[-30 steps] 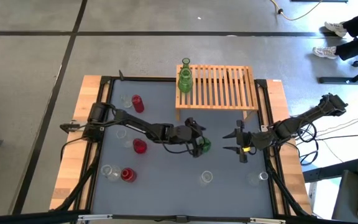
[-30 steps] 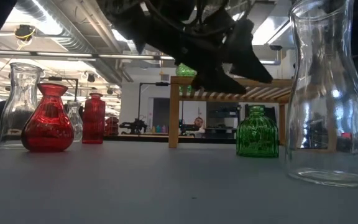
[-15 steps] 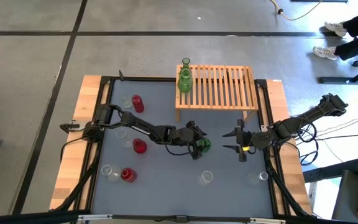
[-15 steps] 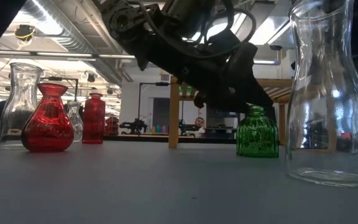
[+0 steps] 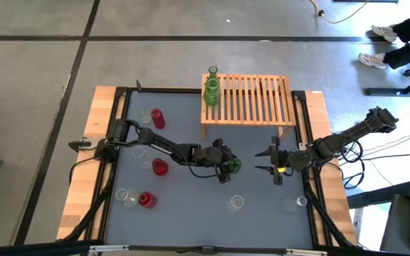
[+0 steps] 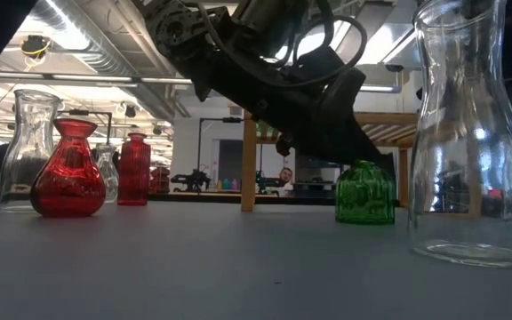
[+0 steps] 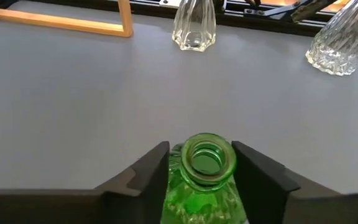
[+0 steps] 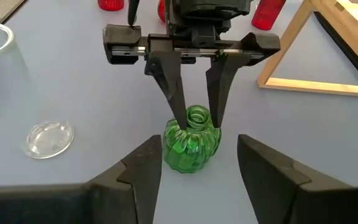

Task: Sort vases onto shelf
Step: Put the green vase on the shelf, aligned with the other green vases

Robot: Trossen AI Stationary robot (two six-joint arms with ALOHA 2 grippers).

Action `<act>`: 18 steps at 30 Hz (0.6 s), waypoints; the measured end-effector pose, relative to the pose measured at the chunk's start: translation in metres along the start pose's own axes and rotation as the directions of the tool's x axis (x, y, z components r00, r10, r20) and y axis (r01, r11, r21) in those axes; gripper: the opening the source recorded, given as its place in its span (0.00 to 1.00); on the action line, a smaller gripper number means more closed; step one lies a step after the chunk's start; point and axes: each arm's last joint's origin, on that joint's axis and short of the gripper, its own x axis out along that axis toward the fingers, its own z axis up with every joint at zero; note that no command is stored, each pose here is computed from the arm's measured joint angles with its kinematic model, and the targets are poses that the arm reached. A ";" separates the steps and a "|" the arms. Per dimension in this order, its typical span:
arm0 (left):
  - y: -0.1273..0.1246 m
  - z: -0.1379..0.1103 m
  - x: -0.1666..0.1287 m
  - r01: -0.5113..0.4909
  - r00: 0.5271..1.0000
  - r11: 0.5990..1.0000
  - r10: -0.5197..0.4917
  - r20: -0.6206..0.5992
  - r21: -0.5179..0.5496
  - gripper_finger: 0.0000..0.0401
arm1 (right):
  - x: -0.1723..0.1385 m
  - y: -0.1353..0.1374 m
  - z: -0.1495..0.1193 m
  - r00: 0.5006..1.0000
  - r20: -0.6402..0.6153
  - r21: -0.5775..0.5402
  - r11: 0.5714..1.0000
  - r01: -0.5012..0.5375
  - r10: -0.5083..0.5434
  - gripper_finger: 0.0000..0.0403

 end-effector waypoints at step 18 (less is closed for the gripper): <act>-0.001 0.002 -0.001 0.003 1.000 1.000 -0.003 0.007 0.002 0.28 | 0.000 0.000 0.000 1.000 -0.001 0.000 1.000 0.000 0.000 0.49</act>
